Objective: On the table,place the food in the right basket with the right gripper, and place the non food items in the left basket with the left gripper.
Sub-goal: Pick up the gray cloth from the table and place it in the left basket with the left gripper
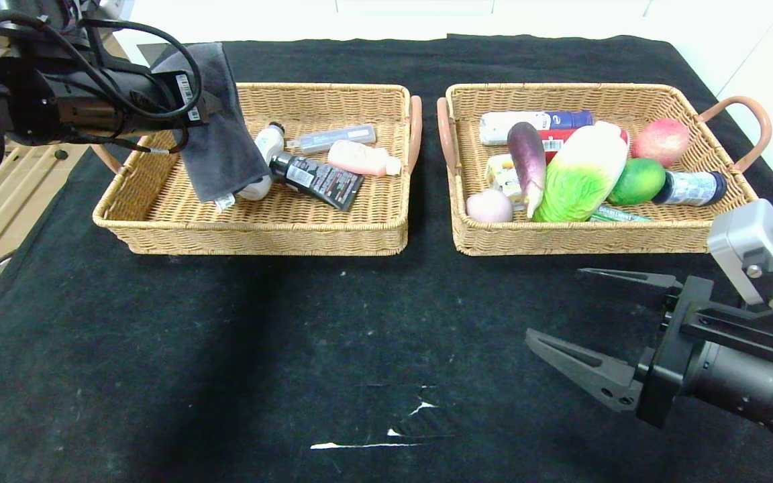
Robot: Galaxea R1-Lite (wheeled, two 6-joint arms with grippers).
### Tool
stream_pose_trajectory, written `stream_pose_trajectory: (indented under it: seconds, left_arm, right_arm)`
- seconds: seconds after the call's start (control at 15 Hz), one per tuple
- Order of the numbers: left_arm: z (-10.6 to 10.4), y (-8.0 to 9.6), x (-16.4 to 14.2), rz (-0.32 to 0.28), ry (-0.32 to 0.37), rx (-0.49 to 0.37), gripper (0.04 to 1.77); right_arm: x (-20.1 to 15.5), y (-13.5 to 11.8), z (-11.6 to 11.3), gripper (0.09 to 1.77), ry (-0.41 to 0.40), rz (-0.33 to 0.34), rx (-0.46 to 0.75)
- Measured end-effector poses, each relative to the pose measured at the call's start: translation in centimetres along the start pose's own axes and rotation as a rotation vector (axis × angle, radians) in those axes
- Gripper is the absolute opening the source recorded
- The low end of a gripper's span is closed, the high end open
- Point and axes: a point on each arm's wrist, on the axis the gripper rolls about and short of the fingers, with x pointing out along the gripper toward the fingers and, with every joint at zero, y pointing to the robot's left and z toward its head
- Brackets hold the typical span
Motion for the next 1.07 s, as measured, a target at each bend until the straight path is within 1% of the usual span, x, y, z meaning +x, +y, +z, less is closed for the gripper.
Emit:
stream_pose_trajectory:
  seconds: [0.2, 0.4, 0.73, 0.93, 1.07]
  left_arm:
    - [-0.1, 0.0, 0.0, 0.000, 0.004, 0.001, 1.26]
    - [-0.2, 0.0, 0.0, 0.001, 0.008, 0.001, 1.40]
    - [-0.4, 0.0, -0.2, 0.000, 0.021, 0.004, 1.55]
    - [-1.1, 0.1, -0.7, -0.001, 0.045, 0.009, 1.60]
    - [-1.3, 0.2, -1.5, -0.007, 0.057, 0.010, 1.63]
  right_arm:
    - [0.0, 0.0, 0.0, 1.71, 0.001, 0.000, 0.000]
    - [0.0, 0.0, 0.0, 1.71, 0.001, 0.000, 0.000]
    - [0.0, 0.0, 0.0, 1.71, 0.001, 0.000, 0.000]
    - [0.0, 0.0, 0.0, 1.71, -0.001, 0.000, -0.001]
    - [-0.1, 0.0, 0.1, 1.71, -0.003, -0.001, -0.001]
